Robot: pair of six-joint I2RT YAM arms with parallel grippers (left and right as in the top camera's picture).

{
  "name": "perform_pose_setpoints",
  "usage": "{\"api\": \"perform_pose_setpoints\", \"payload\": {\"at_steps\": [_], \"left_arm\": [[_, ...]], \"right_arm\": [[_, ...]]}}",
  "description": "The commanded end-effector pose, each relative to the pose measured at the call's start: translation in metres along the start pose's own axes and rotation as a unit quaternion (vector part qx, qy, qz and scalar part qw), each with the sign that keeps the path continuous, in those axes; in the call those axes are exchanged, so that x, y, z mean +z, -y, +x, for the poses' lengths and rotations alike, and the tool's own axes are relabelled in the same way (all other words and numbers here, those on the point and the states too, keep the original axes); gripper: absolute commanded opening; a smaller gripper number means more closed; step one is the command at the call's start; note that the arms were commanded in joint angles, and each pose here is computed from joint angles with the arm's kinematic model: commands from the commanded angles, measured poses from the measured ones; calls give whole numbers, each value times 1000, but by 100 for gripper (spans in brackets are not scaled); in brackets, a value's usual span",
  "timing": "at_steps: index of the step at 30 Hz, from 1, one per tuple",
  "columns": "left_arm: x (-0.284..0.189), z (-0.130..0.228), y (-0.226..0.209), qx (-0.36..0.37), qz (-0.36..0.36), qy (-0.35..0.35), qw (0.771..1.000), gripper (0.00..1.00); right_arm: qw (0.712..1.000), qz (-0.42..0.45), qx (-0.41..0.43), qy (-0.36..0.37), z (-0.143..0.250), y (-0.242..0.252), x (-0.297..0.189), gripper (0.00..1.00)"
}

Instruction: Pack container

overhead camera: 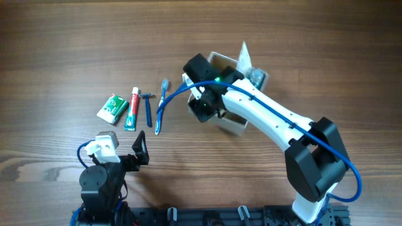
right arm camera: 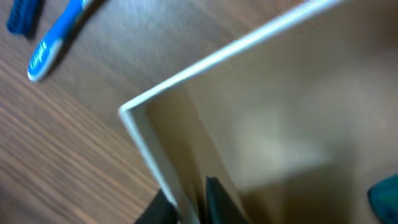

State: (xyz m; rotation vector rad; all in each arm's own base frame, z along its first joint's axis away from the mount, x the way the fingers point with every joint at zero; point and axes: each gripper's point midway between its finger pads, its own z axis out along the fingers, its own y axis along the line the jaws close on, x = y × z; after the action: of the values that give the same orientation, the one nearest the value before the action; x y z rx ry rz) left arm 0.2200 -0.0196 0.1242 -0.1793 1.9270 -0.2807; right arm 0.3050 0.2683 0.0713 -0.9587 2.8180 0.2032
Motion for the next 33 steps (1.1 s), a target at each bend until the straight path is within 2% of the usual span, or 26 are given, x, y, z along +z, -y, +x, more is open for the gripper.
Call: {"api": "perform_pose_setpoints", "payload": {"at_steps": [1, 5, 14, 20, 28, 33], "left_arm": [[1, 3, 2, 3, 8, -3, 1000, 100], [1, 3, 2, 3, 8, -3, 1000, 100], [1, 3, 2, 3, 8, -3, 1000, 100], [1, 3, 2, 3, 8, -3, 1000, 100], [1, 3, 2, 3, 8, -3, 1000, 100], [1, 3, 2, 3, 8, -3, 1000, 100]], "right_arm": [[999, 13, 17, -46, 23, 3, 4, 5], [997, 42, -17, -55, 26, 13, 3, 5], [996, 51, -70, -34, 15, 16, 3, 4], [999, 43, -10, 10, -6, 12, 3, 4], [998, 22, -1, 55, -28, 5, 1, 4], [994, -2, 81, 73, -37, -2, 0, 4]]}}
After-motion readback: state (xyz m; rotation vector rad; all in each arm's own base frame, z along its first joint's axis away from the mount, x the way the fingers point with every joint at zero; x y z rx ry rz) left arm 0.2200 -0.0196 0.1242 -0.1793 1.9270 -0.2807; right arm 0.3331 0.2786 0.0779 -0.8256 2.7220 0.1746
